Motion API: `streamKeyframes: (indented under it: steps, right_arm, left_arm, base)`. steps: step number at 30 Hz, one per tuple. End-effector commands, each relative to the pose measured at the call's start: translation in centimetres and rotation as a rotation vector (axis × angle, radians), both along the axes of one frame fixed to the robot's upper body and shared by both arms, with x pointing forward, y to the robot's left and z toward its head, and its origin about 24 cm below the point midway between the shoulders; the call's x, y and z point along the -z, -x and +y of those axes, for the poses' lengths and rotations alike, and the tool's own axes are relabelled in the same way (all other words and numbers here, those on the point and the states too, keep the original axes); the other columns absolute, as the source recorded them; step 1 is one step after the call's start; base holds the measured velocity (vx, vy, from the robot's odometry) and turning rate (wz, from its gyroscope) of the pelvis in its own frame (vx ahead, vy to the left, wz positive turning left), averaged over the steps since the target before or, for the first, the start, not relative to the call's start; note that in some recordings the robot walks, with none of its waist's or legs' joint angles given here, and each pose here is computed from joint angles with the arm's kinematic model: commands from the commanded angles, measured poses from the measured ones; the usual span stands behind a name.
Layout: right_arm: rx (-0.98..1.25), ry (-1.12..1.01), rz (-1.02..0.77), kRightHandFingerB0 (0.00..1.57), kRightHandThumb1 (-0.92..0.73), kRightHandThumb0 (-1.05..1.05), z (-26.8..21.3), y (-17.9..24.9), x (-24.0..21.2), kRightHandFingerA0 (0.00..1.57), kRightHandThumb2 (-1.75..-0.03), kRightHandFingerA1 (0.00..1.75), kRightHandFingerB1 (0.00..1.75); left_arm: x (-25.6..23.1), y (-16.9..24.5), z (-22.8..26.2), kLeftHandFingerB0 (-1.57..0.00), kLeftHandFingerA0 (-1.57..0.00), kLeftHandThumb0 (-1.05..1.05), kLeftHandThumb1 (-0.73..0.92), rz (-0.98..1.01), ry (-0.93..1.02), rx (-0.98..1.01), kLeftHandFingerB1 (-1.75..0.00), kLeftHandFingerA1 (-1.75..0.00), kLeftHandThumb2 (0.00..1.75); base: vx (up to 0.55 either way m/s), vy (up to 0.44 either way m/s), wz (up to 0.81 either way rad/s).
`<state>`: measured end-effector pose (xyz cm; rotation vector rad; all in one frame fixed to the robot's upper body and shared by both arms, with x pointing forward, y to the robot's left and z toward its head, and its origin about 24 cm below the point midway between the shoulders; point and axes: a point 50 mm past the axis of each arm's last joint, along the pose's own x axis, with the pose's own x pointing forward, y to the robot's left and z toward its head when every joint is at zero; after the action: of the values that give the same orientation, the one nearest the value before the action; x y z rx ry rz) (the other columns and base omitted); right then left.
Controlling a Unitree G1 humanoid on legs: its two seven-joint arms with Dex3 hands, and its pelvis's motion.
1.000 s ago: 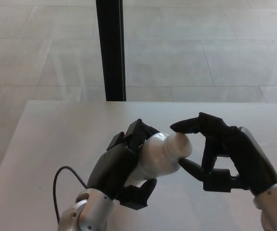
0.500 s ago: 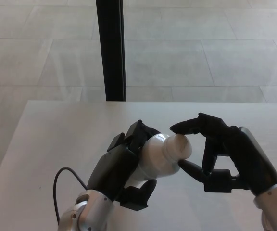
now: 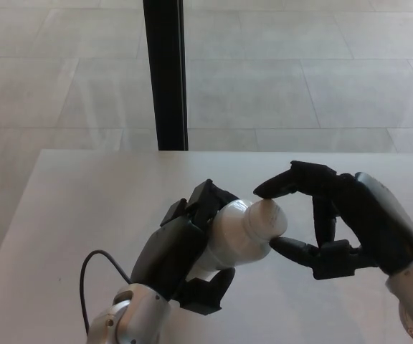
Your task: The robot uses its left hand to to lift the bottle kept on the middle of the desk and tilts it towards its right hand. It then uses its right hand to rotate its cap to open it and places the bottle and cap back on the desk
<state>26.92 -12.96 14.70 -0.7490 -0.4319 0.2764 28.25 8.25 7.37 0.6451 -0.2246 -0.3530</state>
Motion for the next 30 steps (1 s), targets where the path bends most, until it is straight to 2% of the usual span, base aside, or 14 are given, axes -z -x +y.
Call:
streamKeyframes:
  steps: [1, 5, 6, 7, 8, 9, 14, 15, 16, 21, 23, 26, 27, 30]
  right_arm:
    - [-0.042, 0.073, -0.07, 0.88, -0.48, -0.36, 0.3, 0.2, -1.1, 1.24, -1.04, 1.32, 0.87]
    - [-0.049, 0.092, -0.078, 0.88, -0.47, -0.35, 0.6, 0.4, -1.2, 1.24, -1.05, 1.31, 0.87]
    - [-0.062, 0.101, -0.081, 0.92, -0.53, -0.36, 0.9, 0.5, -1.2, 1.0, -0.91, 1.64, 0.78]
    - [-0.063, 0.11, -0.085, 0.84, -0.45, -0.36, 1.0, 0.5, -1.2, 1.23, -1.04, 1.32, 0.82]
    - [-0.076, 0.118, -0.088, 0.89, -0.51, -0.33, 1.1, 0.6, -1.1, 1.0, -0.92, 1.65, 0.75]
    - [-0.088, 0.126, -0.087, 0.89, -0.51, -0.32, 1.2, 0.6, -1.0, 1.0, -0.91, 1.66, 0.74]
    - [-0.125, 0.202, -0.125, 0.91, -0.5, -0.31, 1.6, 0.8, -0.7, 1.02, -0.94, 1.69, 0.77]
    - [-0.141, 0.244, -0.135, 0.92, -0.49, -0.31, 1.8, 0.8, -0.7, 1.05, -0.95, 1.69, 0.8]
    - [-0.144, 0.254, -0.14, 0.91, -0.49, -0.31, 1.8, 0.8, -0.7, 1.06, -0.95, 1.69, 0.8]
    - [-0.194, 0.309, -0.193, 0.92, -0.48, -0.32, 1.7, 0.8, -1.0, 1.06, -0.96, 1.67, 0.85]
    - [-0.203, 0.346, -0.206, 0.88, -0.46, -0.39, 1.6, 0.7, -1.5, 1.31, -1.04, 1.36, 0.88]
    - [-0.217, 0.396, -0.233, 0.86, -0.44, -0.39, 1.4, 0.7, -1.9, 1.3, -1.03, 1.36, 0.88]
    - [-0.223, 0.419, -0.255, 0.87, -0.44, -0.38, 1.2, 0.5, -2.3, 1.31, -1.03, 1.36, 0.87]
    - [-0.226, 0.45, -0.282, 0.88, -0.47, -0.4, 0.9, 0.3, -2.8, 1.31, -1.04, 1.36, 0.85]
  left_arm:
    - [0.3, 0.0, 0.5, -0.79, -0.87, 0.1, 0.52, 0.026, -0.021, -0.013, -1.63, -1.75, 1.3]
    - [0.2, 0.0, 0.4, -0.8, -0.88, 0.12, 0.51, 0.025, 0.001, -0.014, -1.65, -1.75, 1.32]
    - [0.2, 0.0, 0.5, -0.79, -0.88, 0.1, 0.5, 0.027, 0.0, -0.009, -1.67, -1.75, 1.32]
    - [0.1, 0.1, 0.4, -0.81, -0.9, 0.13, 0.5, 0.01, 0.007, -0.005, -1.66, -1.75, 1.31]
    - [0.1, -0.1, 0.4, -0.85, -0.93, 0.07, 0.49, 0.008, 0.017, 0.003, -1.59, -1.75, 1.28]
    - [0.2, -0.1, 0.5, -1.09, -1.21, 0.08, 0.51, 0.011, 0.019, 0.003, -1.33, -1.45, 1.21]
    - [0.4, -0.2, 0.6, -0.79, -0.94, -0.01, 0.53, 0.021, 0.065, -0.004, -1.68, -1.75, 1.05]
    - [0.4, -0.1, 0.6, -1.04, -1.15, -0.1, 0.5, 0.032, 0.092, -0.014, -1.21, -1.33, 0.99]
    - [0.4, -0.1, 0.5, -0.82, -0.84, -0.14, 0.68, 0.029, 0.086, -0.017, -1.27, -1.65, 0.72]
    - [0.5, -0.1, 0.5, -0.82, -0.9, -0.17, 0.74, 0.006, 0.051, -0.022, -1.14, -1.54, 0.65]
    - [0.5, -0.1, 0.5, -0.82, -0.83, -0.09, 0.66, 0.005, 0.042, -0.019, -0.99, -1.41, 0.74]
    - [0.4, -0.1, 0.6, -0.94, -1.1, -0.07, 0.5, 0.047, 0.045, -0.032, -1.07, -1.3, 0.98]
    - [0.4, 0.0, 0.6, -0.8, -0.75, 0.0, 0.59, 0.036, 0.031, -0.044, -1.09, -1.5, 0.84]
    - [0.5, 0.0, 0.6, -0.79, -0.77, -0.01, 0.56, 0.035, 0.034, -0.017, -1.56, -1.75, 1.05]
  base:
    - [0.0, 0.0, 0.0]
    - [0.0, 0.0, 0.0]
    - [0.0, 0.0, 0.0]
    - [0.0, 0.0, 0.0]
    - [0.0, 0.0, 0.0]
    - [0.0, 0.0, 0.0]
    - [0.0, 0.0, 0.0]
    - [0.0, 0.0, 0.0]
    - [0.0, 0.0, 0.0]
    - [0.0, 0.0, 0.0]
    - [0.0, 0.0, 0.0]
    - [0.0, 0.0, 0.0]
    - [0.0, 0.0, 0.0]
    - [0.0, 0.0, 0.0]
